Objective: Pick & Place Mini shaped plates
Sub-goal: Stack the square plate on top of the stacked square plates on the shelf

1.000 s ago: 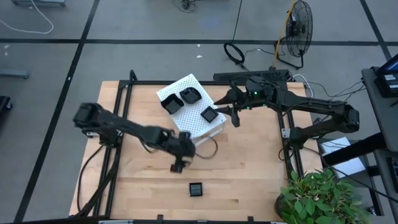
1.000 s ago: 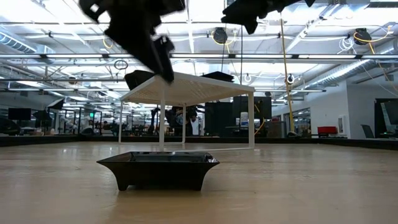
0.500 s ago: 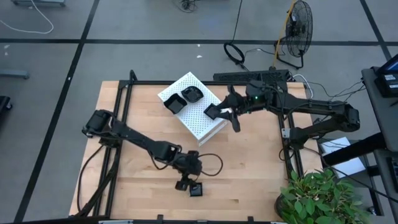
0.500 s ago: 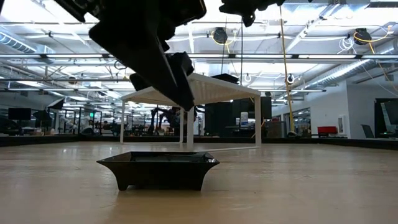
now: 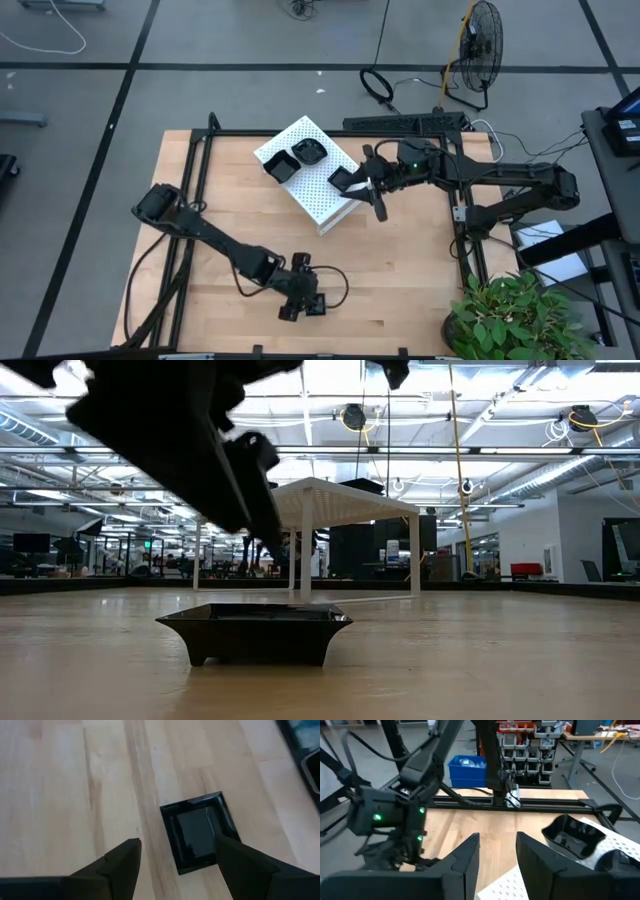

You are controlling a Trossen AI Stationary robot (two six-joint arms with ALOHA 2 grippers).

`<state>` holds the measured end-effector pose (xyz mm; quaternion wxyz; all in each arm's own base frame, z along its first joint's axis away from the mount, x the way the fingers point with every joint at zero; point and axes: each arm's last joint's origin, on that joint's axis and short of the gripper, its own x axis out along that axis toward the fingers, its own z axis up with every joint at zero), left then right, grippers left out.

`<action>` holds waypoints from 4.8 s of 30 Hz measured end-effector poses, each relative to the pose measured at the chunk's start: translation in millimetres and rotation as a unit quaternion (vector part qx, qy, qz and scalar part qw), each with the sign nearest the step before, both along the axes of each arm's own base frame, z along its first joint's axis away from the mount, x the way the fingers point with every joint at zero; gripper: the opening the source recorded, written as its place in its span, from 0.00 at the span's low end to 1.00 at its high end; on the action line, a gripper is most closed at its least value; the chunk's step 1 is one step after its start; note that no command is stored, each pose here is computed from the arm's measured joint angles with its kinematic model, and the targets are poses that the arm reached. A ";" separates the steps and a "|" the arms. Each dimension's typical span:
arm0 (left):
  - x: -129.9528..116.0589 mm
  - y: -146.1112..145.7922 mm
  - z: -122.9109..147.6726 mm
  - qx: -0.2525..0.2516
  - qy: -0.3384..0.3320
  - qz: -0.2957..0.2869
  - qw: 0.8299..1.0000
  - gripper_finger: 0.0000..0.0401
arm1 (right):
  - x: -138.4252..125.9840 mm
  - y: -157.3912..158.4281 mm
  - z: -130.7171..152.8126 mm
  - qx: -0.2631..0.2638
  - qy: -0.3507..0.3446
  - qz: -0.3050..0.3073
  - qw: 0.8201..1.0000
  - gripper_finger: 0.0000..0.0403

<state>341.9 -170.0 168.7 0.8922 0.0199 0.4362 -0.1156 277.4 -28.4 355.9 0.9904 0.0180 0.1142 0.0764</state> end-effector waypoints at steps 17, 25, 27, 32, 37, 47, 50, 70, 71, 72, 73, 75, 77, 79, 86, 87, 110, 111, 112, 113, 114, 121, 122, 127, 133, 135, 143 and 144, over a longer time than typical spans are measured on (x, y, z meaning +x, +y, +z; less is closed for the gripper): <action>8.1 -5.1 -39.7 -0.015 0.038 0.039 0.998 0.62 | 1.4 18.9 0.2 0.000 -0.001 0.033 0.999 0.29; 7.4 -6.8 -39.5 -0.042 0.052 0.027 0.997 0.36 | 1.3 18.8 0.2 0.000 -0.001 0.033 0.999 0.29; 7.4 -7.0 -39.5 -0.047 0.054 0.027 0.997 0.27 | 1.3 18.8 0.2 0.000 -0.001 0.033 0.999 0.29; 7.6 -6.8 -39.2 -0.055 0.057 0.027 0.997 0.06 | 1.3 18.7 0.1 0.000 -0.001 0.033 0.999 0.29; 5.8 -4.9 -26.9 -0.076 0.057 0.034 0.995 0.03 | 1.3 18.7 0.1 0.000 0.000 0.033 0.999 0.29; -20.7 4.9 46.0 0.015 -0.045 0.077 0.996 0.01 | 1.1 18.7 -0.9 0.001 0.005 0.033 0.999 0.29; -32.6 14.7 73.3 0.078 -0.099 0.117 0.985 0.01 | 1.0 18.7 -1.1 0.001 0.006 0.033 0.999 0.29; -20.6 117.5 128.9 0.528 -0.116 0.203 0.816 0.01 | 13.5 7.8 -74.9 -0.122 -0.032 -0.138 0.982 0.38; -20.3 120.1 129.8 0.533 -0.113 0.202 0.814 0.01 | 15.3 8.5 -78.9 -0.119 -0.030 -0.137 0.983 0.40; -19.7 122.5 130.1 0.537 -0.109 0.201 0.812 0.01 | 18.0 8.5 -82.0 -0.118 -0.030 -0.137 0.983 0.42; -19.0 124.4 130.2 0.541 -0.107 0.199 0.810 0.01 | 21.1 8.4 -84.6 -0.118 -0.032 -0.137 0.983 0.44; -17.7 126.9 130.3 0.542 -0.106 0.191 0.812 0.02 | 27.0 7.7 -88.8 -0.118 -0.040 -0.142 0.982 0.46; -16.6 128.1 130.7 0.538 -0.110 0.180 0.816 0.01 | 31.9 6.4 -92.3 -0.127 -0.048 -0.154 0.979 0.47; -16.1 128.7 130.5 0.534 -0.111 0.173 0.820 0.01 | 37.6 5.2 -96.6 -0.143 -0.057 -0.163 0.974 0.46; -16.2 128.5 130.4 0.545 -0.105 0.161 0.816 0.01 | 44.6 3.5 -100.1 -0.176 -0.077 -0.185 0.964 0.38; -16.2 128.5 130.5 0.545 -0.105 0.161 0.816 0.01 | 44.4 2.6 -99.9 -0.180 -0.075 -0.198 0.961 0.36; -10.6 129.2 134.4 0.474 -0.165 0.164 0.849 0.05 | 43.5 -0.6 -100.4 -0.211 -0.063 -0.232 0.948 0.01; -10.7 127.5 134.6 0.473 -0.167 0.163 0.850 0.04 | 43.5 -0.6 -100.4 -0.212 -0.063 -0.230 0.948 0.00; -10.7 125.9 135.3 0.468 -0.173 0.167 0.850 0.03 | 43.5 -0.5 -100.4 -0.214 -0.062 -0.230 0.947 0.00; -10.5 124.0 136.5 0.455 -0.185 0.179 0.852 0.03 | 43.3 -0.2 -100.0 -0.216 -0.063 -0.230 0.947 0.00; -10.2 121.8 137.8 0.437 -0.199 0.192 0.856 0.04 | 42.8 -0.1 -99.0 -0.216 -0.065 -0.229 0.947 0.00; -22.4 116.4 161.4 0.238 -0.269 0.147 0.922 0.28 | 42.5 -0.9 -98.4 -0.216 -0.065 -0.231 0.946 0.00; -26.3 116.4 164.6 0.223 -0.271 0.141 0.926 0.33 | 42.5 -1.5 -97.9 -0.216 -0.066 -0.232 0.946 0.00; -51.8 112.1 179.1 0.204 -0.263 0.144 0.932 0.56 | 43.7 -9.7 -80.7 -0.221 -0.037 -0.237 0.945 0.00; -77.2 117.1 171.1 0.186 -0.201 0.186 0.944 0.67 | 41.2 -40.4 -28.8 -0.173 0.080 -0.196 0.962 0.00; -81.0 118.5 164.7 0.184 -0.178 0.203 0.945 0.67 | 34.6 -54.0 -12.6 -0.124 0.113 -0.172 0.971 0.00; -85.1 122.3 141.6 0.194 -0.137 0.219 0.947 0.60 | 10.4 -90.6 -12.2 0.021 0.245 -0.114 0.963 0.00; -85.0 123.3 141.0 0.195 -0.136 0.221 0.946 0.59 | 8.4 -91.5 -14.6 0.032 0.257 -0.111 0.959 0.00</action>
